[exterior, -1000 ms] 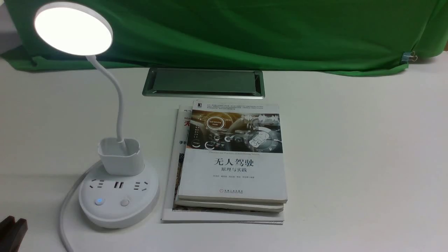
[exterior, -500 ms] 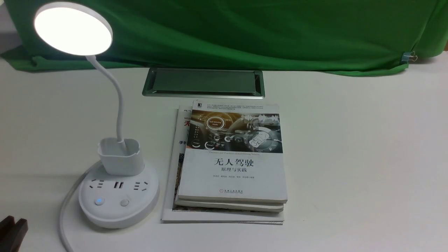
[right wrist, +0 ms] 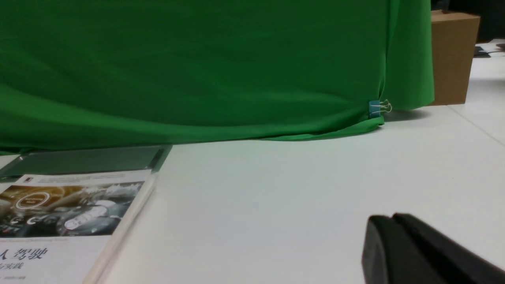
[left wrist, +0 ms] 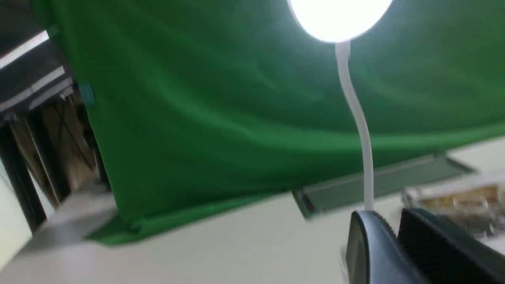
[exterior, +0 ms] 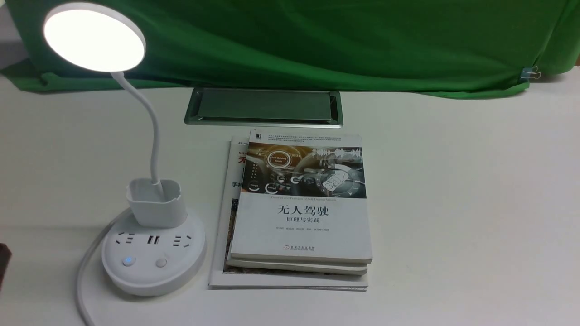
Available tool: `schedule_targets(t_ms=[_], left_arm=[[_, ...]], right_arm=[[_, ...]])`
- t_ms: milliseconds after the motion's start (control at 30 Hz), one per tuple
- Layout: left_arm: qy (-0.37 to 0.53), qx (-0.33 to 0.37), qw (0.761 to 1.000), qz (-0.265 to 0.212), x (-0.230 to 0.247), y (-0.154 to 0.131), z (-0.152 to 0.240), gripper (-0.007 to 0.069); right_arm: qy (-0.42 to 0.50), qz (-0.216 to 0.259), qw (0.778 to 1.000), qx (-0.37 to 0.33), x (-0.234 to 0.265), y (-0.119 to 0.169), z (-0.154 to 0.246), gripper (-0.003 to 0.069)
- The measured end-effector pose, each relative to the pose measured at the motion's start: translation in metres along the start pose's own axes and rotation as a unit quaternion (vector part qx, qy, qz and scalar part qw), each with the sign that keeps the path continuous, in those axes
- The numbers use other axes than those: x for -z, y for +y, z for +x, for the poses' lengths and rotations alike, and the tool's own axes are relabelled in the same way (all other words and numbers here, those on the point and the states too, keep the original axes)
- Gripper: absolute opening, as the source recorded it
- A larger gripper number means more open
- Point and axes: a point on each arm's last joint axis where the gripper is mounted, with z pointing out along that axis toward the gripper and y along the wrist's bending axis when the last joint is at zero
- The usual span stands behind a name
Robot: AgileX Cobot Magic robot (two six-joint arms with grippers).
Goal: Turn off the desk lamp on the white desktop by hand.
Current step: 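Press the power button on the round power strip under the lamp with the left gripper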
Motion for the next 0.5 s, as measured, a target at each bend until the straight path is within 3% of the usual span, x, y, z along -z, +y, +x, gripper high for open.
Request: schedule_targets(t_ms=[100, 167, 200, 233, 267, 367, 500], left_arm=[[-0.014, 0.022, 1.0, -0.004, 0.0, 0.001, -0.003, 0.0091], [-0.039, 0.131, 0.991, -0.013, 0.0, 0.003, -0.007, 0.0092], [-0.051, 0.171, 0.982, -0.058, 0.001, 0.005, -0.01, 0.0092], [-0.087, 0.229, 0.969, -0.025, 0.001, 0.008, -0.014, 0.0094], [-0.132, 0.264, 0.955, -0.032, 0.003, 0.012, -0.021, 0.0095], [-0.17, 0.3, 0.938, -0.032, 0.004, 0.018, -0.039, 0.0099], [-0.137, 0.297, 0.945, -0.012, -0.006, 0.029, -0.093, 0.0104]], right_arm=[[0.0, 0.0, 1.0, 0.0, 0.0, 0.0, 0.0, 0.0036], [0.0, 0.0, 1.0, 0.0, 0.0, 0.0, 0.0, 0.0036], [0.0, 0.0, 1.0, 0.0, 0.0, 0.0, 0.0, 0.0036], [0.0, 0.0, 1.0, 0.0, 0.0, 0.0, 0.0, 0.0036], [0.0, 0.0, 1.0, 0.0, 0.0, 0.0, 0.0, 0.0036], [0.0, 0.0, 1.0, 0.0, 0.0, 0.0, 0.0, 0.0036], [0.0, 0.0, 1.0, 0.0, 0.0, 0.0, 0.0, 0.0036]])
